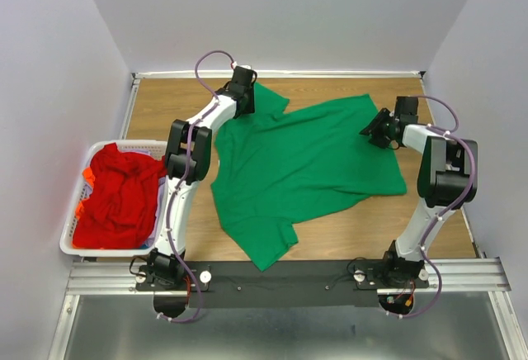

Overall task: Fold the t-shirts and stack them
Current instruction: Flatten the tshirt out

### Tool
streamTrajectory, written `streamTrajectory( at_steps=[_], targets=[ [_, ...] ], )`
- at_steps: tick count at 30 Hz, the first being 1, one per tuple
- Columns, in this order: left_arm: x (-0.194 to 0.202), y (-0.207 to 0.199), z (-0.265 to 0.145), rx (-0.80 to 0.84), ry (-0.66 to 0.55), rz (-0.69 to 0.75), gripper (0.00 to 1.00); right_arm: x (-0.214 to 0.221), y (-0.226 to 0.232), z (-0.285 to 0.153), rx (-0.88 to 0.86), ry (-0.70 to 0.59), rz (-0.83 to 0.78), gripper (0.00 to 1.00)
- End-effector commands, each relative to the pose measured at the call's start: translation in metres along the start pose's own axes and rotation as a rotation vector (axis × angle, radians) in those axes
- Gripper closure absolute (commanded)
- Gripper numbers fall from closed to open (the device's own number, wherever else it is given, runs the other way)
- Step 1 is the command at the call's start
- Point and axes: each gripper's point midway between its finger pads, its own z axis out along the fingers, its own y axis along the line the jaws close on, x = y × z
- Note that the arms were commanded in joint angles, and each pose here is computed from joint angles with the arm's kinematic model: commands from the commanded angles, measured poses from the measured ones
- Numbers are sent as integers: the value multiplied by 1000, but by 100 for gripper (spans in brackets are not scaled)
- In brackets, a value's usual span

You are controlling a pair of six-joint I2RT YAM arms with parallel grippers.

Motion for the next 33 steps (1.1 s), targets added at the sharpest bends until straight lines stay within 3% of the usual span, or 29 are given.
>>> streamTrajectory(
  at_steps=[1, 12, 18, 28, 33],
  targets=[
    [15, -2, 7, 31, 50, -11, 55, 3, 0, -10, -4, -1, 18, 46],
    [41, 19, 23, 20, 162, -104, 55, 6, -7, -19, 30, -22, 37, 46],
    [36, 23, 20, 23, 162, -189, 61, 4, -21, -19, 94, -53, 56, 45],
    [33, 28, 19, -5, 128, -275, 61, -2, -85, -30, 297, -110, 183, 45],
    [26, 30, 20, -15, 109, -320, 61, -7, -95, -35, 337, -129, 204, 44]
  ],
)
